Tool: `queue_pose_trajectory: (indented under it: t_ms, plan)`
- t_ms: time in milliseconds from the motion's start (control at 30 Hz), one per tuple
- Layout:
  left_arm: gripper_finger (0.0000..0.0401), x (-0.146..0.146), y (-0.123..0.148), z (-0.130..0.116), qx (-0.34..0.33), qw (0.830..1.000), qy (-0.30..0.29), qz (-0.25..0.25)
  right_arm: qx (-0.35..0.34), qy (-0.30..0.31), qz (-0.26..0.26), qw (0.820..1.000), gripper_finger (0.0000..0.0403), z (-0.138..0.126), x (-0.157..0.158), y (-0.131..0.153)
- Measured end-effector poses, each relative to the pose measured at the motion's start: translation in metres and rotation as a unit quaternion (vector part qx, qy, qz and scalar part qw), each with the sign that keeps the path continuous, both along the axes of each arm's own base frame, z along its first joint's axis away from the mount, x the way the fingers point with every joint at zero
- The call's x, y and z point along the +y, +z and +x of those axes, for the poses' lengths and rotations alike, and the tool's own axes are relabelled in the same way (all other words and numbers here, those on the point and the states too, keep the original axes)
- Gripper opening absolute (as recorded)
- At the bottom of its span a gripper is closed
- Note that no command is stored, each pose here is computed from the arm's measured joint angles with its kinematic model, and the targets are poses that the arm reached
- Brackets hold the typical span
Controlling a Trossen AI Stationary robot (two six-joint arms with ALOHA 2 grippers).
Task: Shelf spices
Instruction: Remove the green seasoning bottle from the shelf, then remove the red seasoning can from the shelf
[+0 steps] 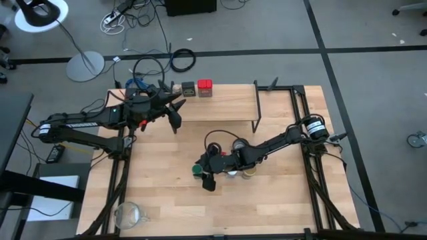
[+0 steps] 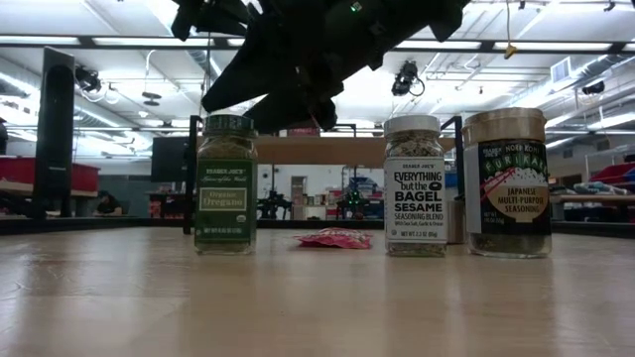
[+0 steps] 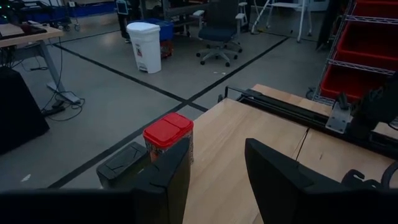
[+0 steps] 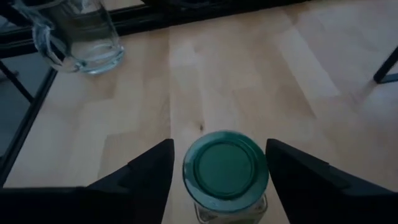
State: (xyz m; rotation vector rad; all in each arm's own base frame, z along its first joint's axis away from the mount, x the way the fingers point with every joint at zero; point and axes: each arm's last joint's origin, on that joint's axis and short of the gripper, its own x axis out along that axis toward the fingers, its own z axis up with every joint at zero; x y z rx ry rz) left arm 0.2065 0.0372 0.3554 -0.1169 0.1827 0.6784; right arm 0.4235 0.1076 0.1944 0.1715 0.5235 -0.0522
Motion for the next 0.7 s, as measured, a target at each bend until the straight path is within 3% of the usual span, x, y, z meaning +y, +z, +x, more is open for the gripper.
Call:
queue_pose_trajectory:
  t_ms: [233, 467, 700]
  plan:
    - [0.0158, 0.0, -0.002, 0.003, 0.015, 1.0, -0.009, 0.015, -0.062, 0.03, -0.041, 0.997, 0.0244, -0.007, 0.006, 0.036]
    - [0.0164, 0.002, -0.011, 0.024, 0.043, 0.998, -0.008, 0.046, -0.135, 0.028, -0.134, 0.981, 0.0244, -0.033, 0.005, 0.098]
    - [0.0238, 0.013, -0.007, 0.056, 0.096, 0.992, -0.006, 0.084, -0.212, -0.012, -0.227, 0.95, 0.0244, -0.084, 0.001, 0.175]
